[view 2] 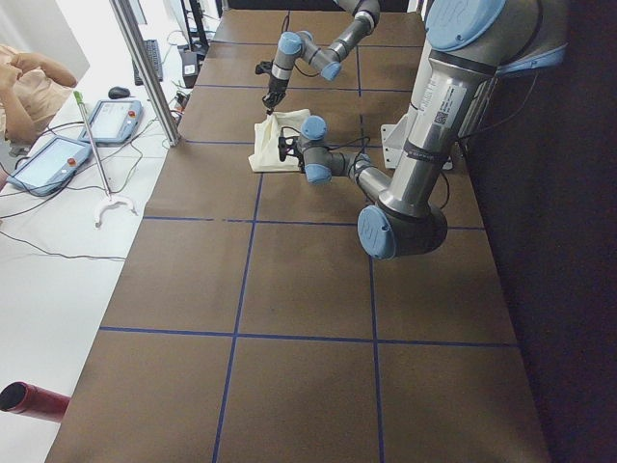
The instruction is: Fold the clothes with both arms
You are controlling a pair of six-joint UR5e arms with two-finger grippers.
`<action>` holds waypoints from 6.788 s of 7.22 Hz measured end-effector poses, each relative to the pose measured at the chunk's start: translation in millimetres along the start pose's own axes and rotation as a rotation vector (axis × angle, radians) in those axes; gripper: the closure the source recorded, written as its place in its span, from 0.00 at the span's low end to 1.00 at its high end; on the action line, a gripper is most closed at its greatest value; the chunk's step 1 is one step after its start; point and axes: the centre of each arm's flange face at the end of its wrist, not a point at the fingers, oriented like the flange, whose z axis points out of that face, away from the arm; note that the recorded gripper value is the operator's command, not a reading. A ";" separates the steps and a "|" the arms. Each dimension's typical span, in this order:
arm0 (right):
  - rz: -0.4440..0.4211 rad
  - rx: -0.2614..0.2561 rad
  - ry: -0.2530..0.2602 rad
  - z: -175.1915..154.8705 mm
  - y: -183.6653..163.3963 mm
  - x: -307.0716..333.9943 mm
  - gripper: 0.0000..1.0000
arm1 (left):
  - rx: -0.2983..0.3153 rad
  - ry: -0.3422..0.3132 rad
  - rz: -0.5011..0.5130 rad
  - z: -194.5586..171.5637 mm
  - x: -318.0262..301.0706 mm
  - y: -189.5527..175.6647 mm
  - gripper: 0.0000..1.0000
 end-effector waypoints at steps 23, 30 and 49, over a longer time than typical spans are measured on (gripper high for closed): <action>-0.257 -0.094 -0.043 -19.6 -197.7 80.1 1.00 | 0.112 -0.062 -0.052 20.2 126.5 -107.3 1.00; -0.265 -0.097 -0.040 -16.8 -192.7 84.1 1.00 | 0.053 -0.133 -0.020 49.6 161.9 -84.6 1.00; -0.641 -0.161 0.207 -179.6 -476.4 353.6 0.00 | 0.097 -0.438 0.406 -430.6 -291.0 -374.7 0.00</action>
